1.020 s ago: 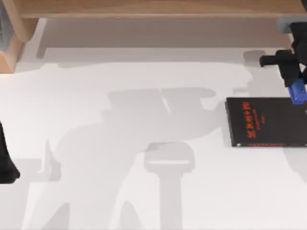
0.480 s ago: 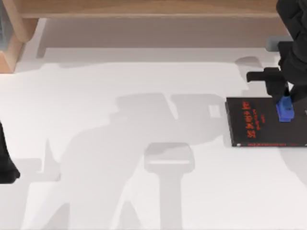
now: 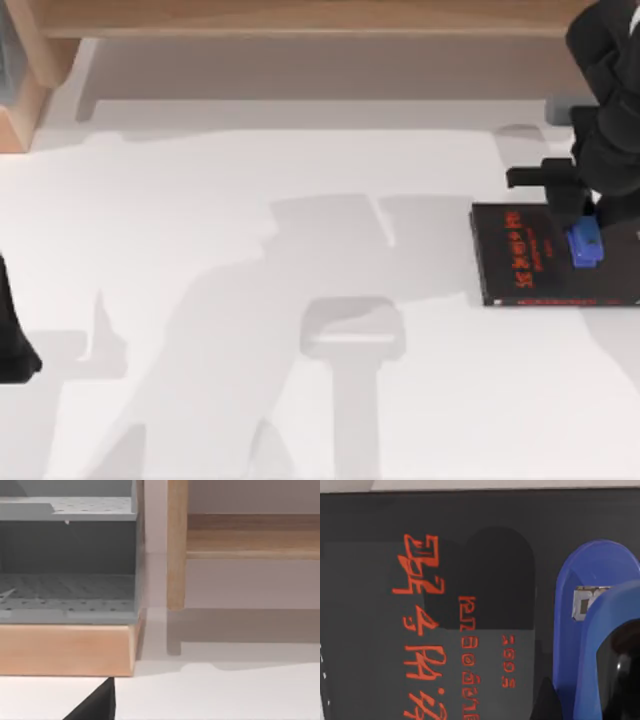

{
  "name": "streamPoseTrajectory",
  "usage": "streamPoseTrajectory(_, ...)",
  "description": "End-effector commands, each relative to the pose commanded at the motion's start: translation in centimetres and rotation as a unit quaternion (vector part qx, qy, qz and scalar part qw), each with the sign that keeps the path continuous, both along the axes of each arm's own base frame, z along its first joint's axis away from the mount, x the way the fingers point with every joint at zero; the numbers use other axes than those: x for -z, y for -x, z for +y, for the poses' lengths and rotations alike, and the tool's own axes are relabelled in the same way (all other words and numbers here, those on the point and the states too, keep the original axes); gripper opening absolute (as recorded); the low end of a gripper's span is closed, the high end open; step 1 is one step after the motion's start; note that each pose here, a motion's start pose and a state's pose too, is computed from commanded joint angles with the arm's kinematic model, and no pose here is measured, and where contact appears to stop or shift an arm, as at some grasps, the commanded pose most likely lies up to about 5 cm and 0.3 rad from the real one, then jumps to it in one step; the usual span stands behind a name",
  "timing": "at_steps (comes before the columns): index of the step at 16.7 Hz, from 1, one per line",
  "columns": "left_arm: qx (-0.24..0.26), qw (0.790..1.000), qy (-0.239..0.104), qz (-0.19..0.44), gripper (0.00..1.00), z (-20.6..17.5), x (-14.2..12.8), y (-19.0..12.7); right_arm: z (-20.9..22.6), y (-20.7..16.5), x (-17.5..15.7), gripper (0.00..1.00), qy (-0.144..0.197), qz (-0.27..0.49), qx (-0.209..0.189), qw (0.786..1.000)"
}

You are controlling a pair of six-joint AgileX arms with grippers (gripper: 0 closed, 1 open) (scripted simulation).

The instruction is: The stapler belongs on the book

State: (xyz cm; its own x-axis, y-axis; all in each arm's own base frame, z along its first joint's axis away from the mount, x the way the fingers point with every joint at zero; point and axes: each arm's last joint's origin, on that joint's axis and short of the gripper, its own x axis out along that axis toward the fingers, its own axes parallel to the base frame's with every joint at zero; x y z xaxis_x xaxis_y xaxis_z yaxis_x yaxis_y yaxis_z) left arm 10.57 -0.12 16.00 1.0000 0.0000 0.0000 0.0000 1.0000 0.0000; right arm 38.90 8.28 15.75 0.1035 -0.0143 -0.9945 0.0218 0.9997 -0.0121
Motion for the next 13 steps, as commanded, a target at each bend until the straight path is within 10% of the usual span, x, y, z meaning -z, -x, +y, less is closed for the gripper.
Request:
streamPoseTrajectory(5, 0.000, 1.000, 0.000, 0.000, 1.00, 0.00, 0.00, 0.00, 0.02, -0.02, 0.42, 0.00, 0.000, 0.000, 0.000, 1.000)
streamPoseTrajectory(13, 0.000, 1.000, 0.000, 0.000, 1.00, 0.00, 0.00, 0.00, 0.02, -0.02, 0.42, 0.60, 0.000, 0.000, 0.000, 1.000)
